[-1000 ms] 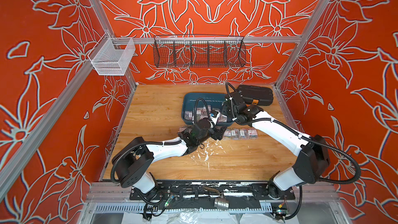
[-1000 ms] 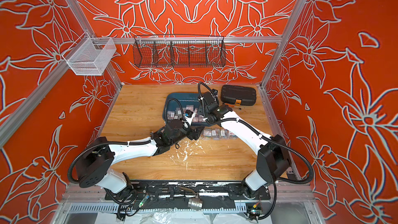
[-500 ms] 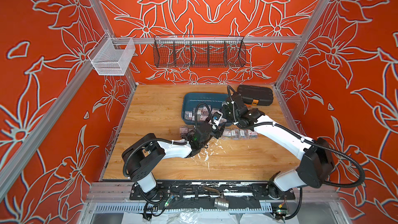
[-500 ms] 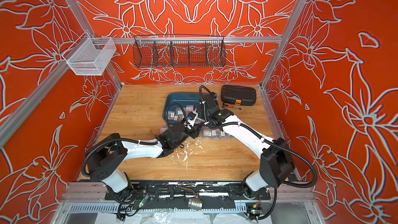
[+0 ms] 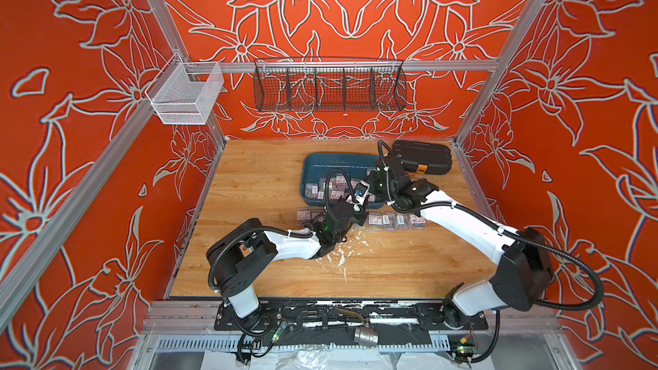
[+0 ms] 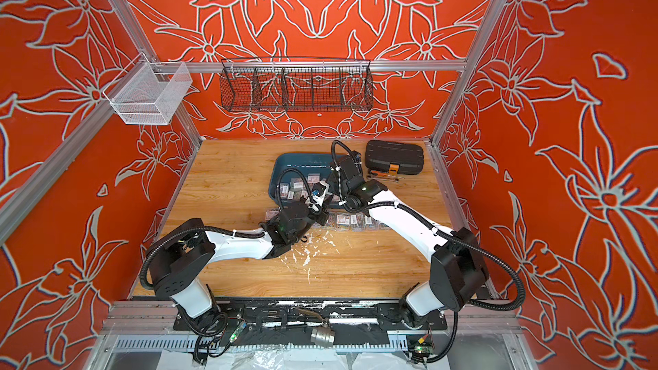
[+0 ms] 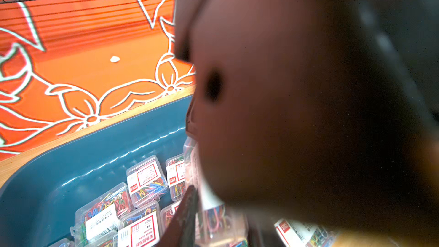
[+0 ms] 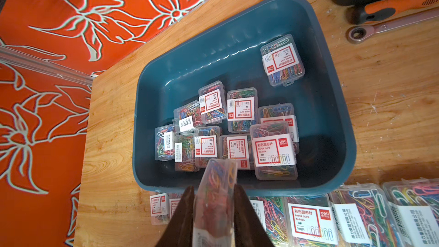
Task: Take the paper clips out of the storage box
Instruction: Pick up the boxed paper clips from the storage box.
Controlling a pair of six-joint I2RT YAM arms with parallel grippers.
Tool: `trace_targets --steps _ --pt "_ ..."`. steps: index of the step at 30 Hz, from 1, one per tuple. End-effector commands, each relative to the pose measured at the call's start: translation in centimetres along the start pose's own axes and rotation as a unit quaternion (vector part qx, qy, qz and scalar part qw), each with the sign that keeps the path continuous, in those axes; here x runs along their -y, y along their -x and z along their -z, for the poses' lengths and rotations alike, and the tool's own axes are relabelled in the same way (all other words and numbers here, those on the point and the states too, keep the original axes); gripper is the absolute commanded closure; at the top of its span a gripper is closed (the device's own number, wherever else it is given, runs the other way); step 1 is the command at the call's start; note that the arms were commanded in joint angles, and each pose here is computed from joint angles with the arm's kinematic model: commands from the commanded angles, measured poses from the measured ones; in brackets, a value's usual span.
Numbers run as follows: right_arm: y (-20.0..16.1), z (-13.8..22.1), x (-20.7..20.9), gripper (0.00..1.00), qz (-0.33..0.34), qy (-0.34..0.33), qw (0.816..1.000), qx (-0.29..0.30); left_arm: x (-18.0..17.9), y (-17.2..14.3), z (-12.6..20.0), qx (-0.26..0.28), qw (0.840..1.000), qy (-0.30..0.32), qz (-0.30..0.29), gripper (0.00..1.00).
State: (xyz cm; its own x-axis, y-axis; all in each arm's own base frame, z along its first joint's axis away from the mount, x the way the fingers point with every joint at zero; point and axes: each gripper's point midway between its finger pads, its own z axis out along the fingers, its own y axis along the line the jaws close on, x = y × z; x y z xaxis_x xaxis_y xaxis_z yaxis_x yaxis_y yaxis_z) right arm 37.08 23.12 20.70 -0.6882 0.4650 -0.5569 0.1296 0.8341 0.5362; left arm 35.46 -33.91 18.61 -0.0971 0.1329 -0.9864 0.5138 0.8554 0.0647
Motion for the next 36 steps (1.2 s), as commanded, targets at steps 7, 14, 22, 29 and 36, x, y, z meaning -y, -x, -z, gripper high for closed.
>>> trace_targets --steps 7,14,22,29,36 --pt "0.4 2.8 -1.7 0.42 0.019 0.033 0.999 0.009 -2.4 0.2 0.2 -0.028 0.997 0.018 0.075 0.72" --pt "2.3 5.9 2.1 0.34 0.036 -0.028 0.996 0.070 -9.9 -1.5 5.9 -0.096 0.966 0.069 0.232 0.72" --pt "3.3 8.7 8.0 0.25 0.038 -0.093 0.987 0.128 -18.3 -4.8 16.6 -0.107 0.909 0.175 0.364 0.72" --pt "3.1 8.2 12.0 0.24 0.021 -0.129 0.985 0.116 -21.9 -10.5 21.5 -0.072 0.850 0.279 0.441 0.72" --pt "2.7 7.7 14.2 0.24 0.005 -0.135 0.985 0.105 -22.9 -13.3 21.5 -0.046 0.822 0.306 0.479 0.72"
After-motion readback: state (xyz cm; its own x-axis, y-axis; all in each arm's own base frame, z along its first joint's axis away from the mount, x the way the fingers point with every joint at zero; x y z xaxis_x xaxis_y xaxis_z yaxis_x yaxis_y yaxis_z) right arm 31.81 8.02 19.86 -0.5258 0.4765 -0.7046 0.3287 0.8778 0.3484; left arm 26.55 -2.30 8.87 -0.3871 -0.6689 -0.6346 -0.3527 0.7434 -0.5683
